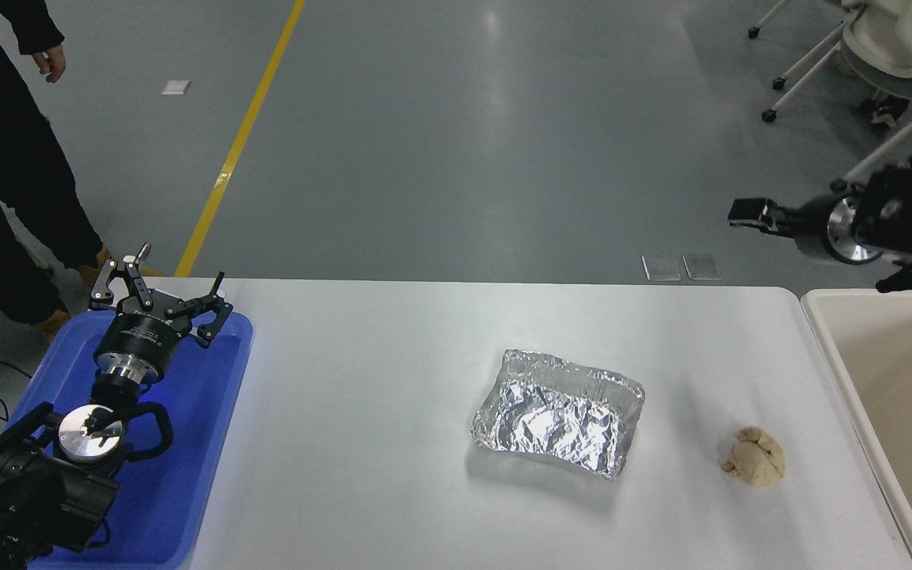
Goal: Pick up paper cup place in dustbin
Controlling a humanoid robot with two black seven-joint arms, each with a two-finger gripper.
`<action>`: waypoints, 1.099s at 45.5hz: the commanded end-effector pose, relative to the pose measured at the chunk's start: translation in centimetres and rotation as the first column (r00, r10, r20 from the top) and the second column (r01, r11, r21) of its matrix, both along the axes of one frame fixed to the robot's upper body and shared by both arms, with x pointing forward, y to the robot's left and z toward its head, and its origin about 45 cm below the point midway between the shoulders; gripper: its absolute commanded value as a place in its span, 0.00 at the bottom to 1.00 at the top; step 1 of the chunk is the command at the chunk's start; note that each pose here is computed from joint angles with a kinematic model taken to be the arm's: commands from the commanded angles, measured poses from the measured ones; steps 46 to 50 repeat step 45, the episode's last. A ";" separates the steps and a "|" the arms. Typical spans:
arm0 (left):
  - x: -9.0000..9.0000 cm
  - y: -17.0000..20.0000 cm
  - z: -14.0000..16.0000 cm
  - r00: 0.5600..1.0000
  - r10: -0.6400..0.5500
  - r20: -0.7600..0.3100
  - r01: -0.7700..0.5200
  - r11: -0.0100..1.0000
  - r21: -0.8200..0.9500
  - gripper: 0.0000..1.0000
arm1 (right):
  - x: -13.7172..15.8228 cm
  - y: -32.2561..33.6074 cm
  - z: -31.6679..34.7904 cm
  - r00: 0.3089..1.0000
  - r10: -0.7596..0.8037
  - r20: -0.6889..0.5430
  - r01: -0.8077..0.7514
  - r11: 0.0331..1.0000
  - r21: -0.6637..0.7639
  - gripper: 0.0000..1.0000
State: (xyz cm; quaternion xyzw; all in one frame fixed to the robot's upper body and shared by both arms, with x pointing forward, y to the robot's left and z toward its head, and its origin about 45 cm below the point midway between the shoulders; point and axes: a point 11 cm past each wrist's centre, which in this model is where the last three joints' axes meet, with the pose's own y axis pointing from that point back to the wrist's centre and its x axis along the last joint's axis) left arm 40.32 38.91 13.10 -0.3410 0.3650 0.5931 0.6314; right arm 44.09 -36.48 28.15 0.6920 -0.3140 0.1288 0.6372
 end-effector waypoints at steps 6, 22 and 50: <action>0.0 0.0 0.0 1.000 0.000 0.000 0.000 1.000 -0.001 1.00 | -5.1 4.3 7.0 0.946 0.147 -0.288 -0.118 0.986 0.114 1.00; 0.0 0.0 0.0 1.000 0.000 0.000 0.000 1.000 -0.001 1.00 | -8.4 7.0 10.9 0.890 0.252 -0.379 -0.210 0.966 0.150 1.00; 0.0 0.0 0.0 1.000 0.001 0.001 -0.001 1.000 -0.001 1.00 | -9.0 8.5 11.3 0.874 0.292 -0.389 -0.262 0.956 0.130 1.00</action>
